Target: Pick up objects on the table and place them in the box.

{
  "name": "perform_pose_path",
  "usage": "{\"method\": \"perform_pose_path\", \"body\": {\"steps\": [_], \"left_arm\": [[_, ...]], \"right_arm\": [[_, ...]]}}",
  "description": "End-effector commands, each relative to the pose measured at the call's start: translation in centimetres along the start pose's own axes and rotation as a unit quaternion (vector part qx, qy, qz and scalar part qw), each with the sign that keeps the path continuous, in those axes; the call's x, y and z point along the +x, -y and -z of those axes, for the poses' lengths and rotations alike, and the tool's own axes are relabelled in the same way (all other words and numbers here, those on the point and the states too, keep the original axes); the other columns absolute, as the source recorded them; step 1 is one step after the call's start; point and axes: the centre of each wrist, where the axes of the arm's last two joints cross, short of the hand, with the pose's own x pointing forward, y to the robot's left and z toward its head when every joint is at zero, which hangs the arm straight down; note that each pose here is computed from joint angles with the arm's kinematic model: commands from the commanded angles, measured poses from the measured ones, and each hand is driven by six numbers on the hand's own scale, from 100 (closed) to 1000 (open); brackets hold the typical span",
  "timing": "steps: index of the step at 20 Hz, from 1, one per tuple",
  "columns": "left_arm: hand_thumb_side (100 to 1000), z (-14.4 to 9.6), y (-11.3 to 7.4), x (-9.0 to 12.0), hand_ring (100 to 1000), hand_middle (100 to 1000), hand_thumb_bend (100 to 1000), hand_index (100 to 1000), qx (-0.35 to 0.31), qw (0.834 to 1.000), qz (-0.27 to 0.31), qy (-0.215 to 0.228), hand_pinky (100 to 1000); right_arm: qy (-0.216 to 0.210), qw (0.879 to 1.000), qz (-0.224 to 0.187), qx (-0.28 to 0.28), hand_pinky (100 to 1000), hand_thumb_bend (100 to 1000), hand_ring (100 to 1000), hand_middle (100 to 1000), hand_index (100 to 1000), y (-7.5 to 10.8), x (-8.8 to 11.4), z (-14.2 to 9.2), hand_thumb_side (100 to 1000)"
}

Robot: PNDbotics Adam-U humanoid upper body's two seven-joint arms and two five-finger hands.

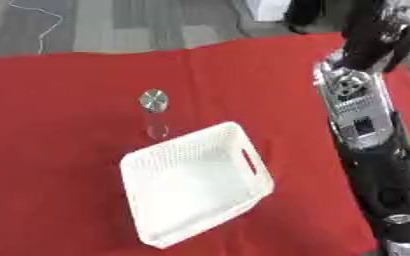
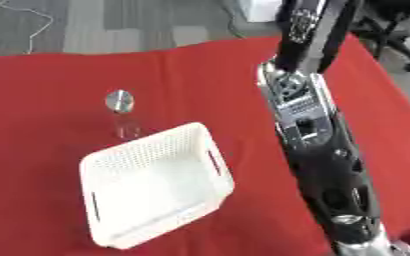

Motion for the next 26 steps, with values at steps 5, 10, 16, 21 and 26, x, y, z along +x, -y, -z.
{"method": "perform_pose_path", "body": {"steps": [5, 10, 16, 21, 26], "left_arm": [[815, 0.8, -0.3, 0.5, 652, 853, 100, 884, -0.011, 1.000, 0.002, 0.014, 584], [817, 0.9, -0.3, 0.5, 654, 854, 100, 885, -0.011, 1.000, 0.004, 0.015, 586], [834, 0.8, -0.8, 0.6, 653, 869, 100, 905, -0.030, 0.999, 0.025, -0.021, 578], [832, 1.7, -3.0, 1.1, 675, 884, 100, 915, -0.127, 0.984, 0.106, -0.066, 608], [838, 3.6, -4.6, 1.9, 726, 898, 100, 928, -0.250, 0.944, 0.195, -0.097, 645]], "right_arm": [[0.036, 0.999, 0.021, -0.027, 574, 100, 598, 622, 649, 0.0, 0.1, 0.9, 1000], [0.035, 0.999, 0.020, -0.027, 573, 100, 598, 622, 648, 0.1, 0.1, 0.9, 1000], [0.028, 0.999, 0.020, -0.031, 573, 100, 597, 621, 649, 0.1, 0.1, 0.7, 1000], [0.021, 0.999, 0.024, -0.028, 573, 100, 597, 620, 648, 0.1, 0.2, 0.3, 1000], [0.013, 0.999, 0.035, -0.020, 572, 100, 596, 619, 648, -0.1, 0.4, 0.0, 1000]]}}
